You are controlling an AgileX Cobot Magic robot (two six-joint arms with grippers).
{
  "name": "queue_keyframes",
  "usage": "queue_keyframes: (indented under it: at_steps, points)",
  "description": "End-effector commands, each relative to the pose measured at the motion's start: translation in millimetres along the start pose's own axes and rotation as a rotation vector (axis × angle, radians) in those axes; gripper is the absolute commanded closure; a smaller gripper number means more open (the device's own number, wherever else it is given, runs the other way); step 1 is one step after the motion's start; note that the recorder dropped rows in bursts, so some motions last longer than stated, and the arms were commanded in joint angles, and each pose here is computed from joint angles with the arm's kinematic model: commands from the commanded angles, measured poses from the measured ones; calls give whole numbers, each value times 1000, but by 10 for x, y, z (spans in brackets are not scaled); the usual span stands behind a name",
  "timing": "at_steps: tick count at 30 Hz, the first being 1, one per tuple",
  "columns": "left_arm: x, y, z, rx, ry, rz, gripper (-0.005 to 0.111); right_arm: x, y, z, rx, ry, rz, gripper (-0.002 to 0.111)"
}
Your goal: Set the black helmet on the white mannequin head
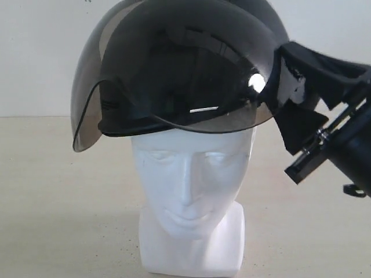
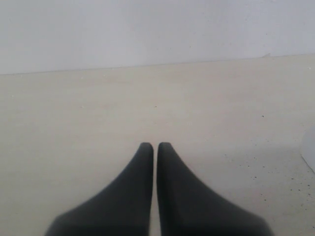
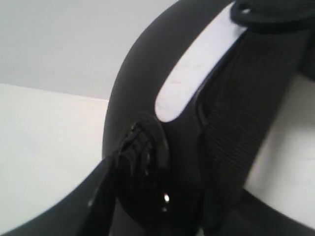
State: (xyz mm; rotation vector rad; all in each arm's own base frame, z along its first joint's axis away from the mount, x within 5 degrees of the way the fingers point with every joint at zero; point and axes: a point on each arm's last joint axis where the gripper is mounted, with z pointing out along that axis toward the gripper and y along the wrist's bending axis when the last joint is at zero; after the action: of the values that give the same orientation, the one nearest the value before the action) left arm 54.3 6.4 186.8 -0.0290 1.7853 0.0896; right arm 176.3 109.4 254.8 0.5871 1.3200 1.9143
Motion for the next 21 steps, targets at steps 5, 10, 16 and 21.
queue_keyframes:
  at_steps: [5,10,16,21]
  points:
    - [8,-3,0,5,0,3,102,-54,-221,-142,170,-59,-56,108]
    - [8,-3,0,5,0,3,102,-52,-221,-142,168,-62,-3,108]
    - [8,-3,0,5,0,3,102,-85,-192,-140,135,-100,17,108]
    - [8,-3,0,5,0,3,102,-126,-238,-248,156,-177,97,108]
